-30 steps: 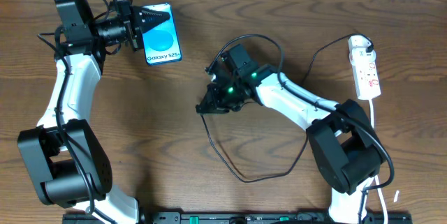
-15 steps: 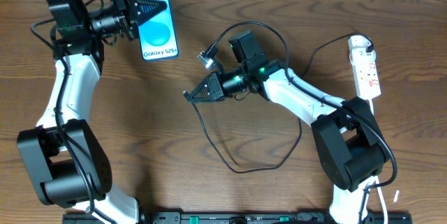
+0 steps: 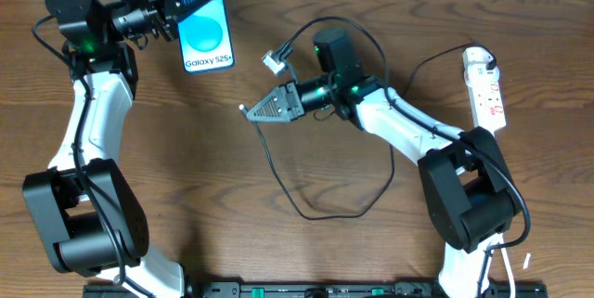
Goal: Plug charger to phone and switch on socket
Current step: 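Lift the cable plug with the right gripper toward the phone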
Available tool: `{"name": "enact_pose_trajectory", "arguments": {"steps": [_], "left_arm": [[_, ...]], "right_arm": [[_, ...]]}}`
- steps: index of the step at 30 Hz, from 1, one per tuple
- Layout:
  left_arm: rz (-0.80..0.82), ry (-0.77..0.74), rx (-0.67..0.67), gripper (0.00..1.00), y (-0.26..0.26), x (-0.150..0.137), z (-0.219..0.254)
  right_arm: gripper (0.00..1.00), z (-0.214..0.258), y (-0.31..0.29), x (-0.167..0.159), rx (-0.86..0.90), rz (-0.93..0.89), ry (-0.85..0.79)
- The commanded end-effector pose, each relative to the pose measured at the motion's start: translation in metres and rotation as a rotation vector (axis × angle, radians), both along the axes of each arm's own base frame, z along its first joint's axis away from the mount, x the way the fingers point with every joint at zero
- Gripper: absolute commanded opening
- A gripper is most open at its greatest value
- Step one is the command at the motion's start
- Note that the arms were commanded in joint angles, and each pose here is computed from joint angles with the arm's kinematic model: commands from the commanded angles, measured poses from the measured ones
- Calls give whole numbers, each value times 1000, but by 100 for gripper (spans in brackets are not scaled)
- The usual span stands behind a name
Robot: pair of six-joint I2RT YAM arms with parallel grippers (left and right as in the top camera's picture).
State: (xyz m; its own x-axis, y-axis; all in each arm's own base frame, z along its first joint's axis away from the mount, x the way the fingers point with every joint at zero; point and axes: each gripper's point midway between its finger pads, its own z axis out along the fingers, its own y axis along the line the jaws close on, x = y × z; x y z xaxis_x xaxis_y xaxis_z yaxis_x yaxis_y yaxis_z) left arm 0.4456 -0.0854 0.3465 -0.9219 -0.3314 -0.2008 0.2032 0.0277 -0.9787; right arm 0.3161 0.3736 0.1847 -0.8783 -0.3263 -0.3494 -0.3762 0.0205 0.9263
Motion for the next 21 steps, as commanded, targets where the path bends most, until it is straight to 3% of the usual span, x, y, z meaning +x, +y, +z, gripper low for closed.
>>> {"name": "enact_pose_trajectory", "arguments": {"steps": [1,11,21], "left_arm": [[72,-21,-28,7,6,6,23],[251,-33,-92,7,21,32,34],[334,-80,-108,7,30,42,41]], "right_arm": [[1,11,-6,9,27,2,41],[1,55,-2,27,136,-44,-32],[1,90,-2,28,228,-57,-85]]}}
